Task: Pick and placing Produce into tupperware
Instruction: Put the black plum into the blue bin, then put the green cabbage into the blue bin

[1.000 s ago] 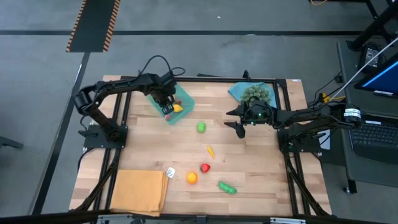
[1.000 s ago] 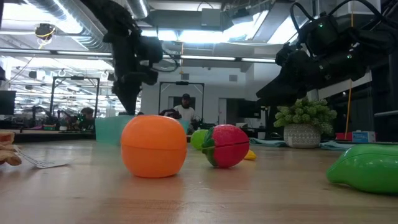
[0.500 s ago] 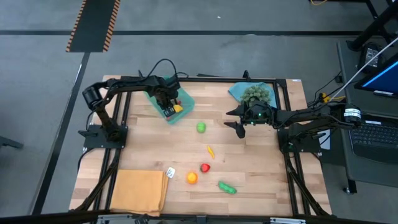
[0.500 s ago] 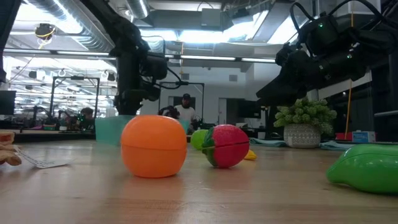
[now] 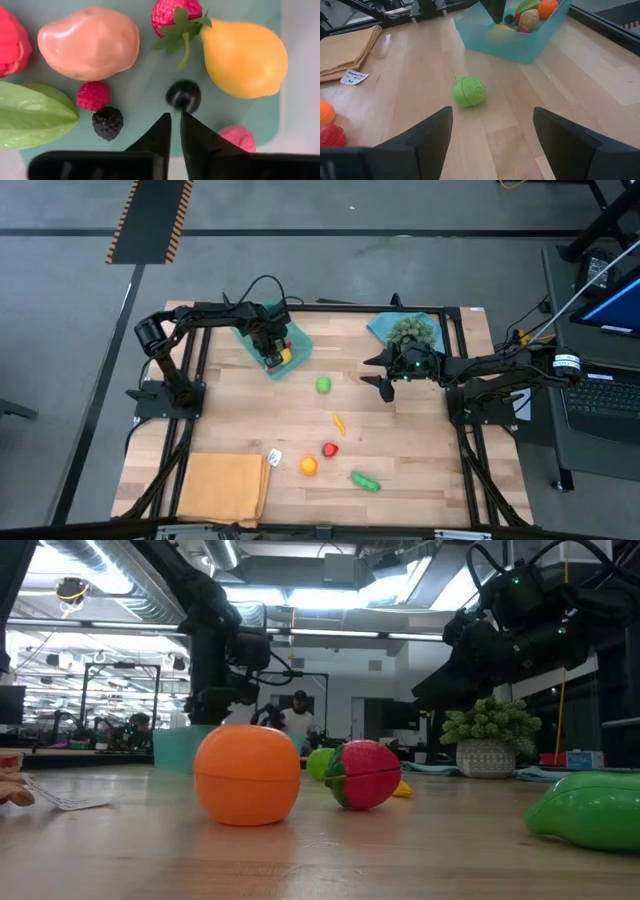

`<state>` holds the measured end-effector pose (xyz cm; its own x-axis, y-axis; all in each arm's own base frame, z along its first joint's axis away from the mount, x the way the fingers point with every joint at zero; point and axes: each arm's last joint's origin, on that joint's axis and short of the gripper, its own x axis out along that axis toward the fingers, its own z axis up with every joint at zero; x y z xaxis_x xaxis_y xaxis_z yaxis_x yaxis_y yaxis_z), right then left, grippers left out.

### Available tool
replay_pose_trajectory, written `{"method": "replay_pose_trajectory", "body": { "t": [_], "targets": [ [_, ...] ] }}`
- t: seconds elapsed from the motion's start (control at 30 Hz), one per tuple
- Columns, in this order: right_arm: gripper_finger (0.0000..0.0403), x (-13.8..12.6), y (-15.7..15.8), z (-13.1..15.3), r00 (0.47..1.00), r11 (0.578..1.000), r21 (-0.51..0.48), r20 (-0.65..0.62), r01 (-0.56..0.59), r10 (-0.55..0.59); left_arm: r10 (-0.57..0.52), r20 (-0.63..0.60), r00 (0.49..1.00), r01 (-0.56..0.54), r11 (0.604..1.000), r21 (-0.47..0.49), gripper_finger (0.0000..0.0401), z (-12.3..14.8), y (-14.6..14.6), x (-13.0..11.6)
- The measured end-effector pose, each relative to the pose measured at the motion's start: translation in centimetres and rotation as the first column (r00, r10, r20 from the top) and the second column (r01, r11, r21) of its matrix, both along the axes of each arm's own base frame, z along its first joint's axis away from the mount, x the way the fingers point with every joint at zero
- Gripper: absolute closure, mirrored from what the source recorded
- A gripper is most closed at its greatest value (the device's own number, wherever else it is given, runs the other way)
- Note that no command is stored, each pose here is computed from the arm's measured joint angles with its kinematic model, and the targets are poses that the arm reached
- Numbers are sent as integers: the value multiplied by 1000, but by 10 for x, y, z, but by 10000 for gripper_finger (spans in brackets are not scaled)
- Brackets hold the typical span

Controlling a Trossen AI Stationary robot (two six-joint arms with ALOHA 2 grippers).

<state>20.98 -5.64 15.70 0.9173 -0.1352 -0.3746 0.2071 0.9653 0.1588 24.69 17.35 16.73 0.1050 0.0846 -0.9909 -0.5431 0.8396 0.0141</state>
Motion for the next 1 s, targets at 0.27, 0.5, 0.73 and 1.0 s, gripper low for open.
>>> {"method": "replay_pose_trajectory", "body": {
  "t": [0.27, 0.5, 0.73, 1.0],
  "targets": [
    [123, 0, 0, 0, 1000, 1000, 0, 0, 0, 0, -24, 7, 1000, 24, 1000, 16, 301, 0, 1, 1],
    [123, 0, 0, 0, 1000, 1000, -3, -1, -1, 1, -46, -5, 999, 46, 999, 11, 269, 0, 0, 0],
    [123, 0, 0, 0, 1000, 1000, -4, -1, -1, 1, -69, 5, 998, 69, 997, 23, 266, 29, -5, -8],
    [123, 0, 0, 0, 1000, 1000, -4, 0, 0, 0, -97, 168, 981, 70, 984, 162, 284, 85, -20, -28]
  ]
}}
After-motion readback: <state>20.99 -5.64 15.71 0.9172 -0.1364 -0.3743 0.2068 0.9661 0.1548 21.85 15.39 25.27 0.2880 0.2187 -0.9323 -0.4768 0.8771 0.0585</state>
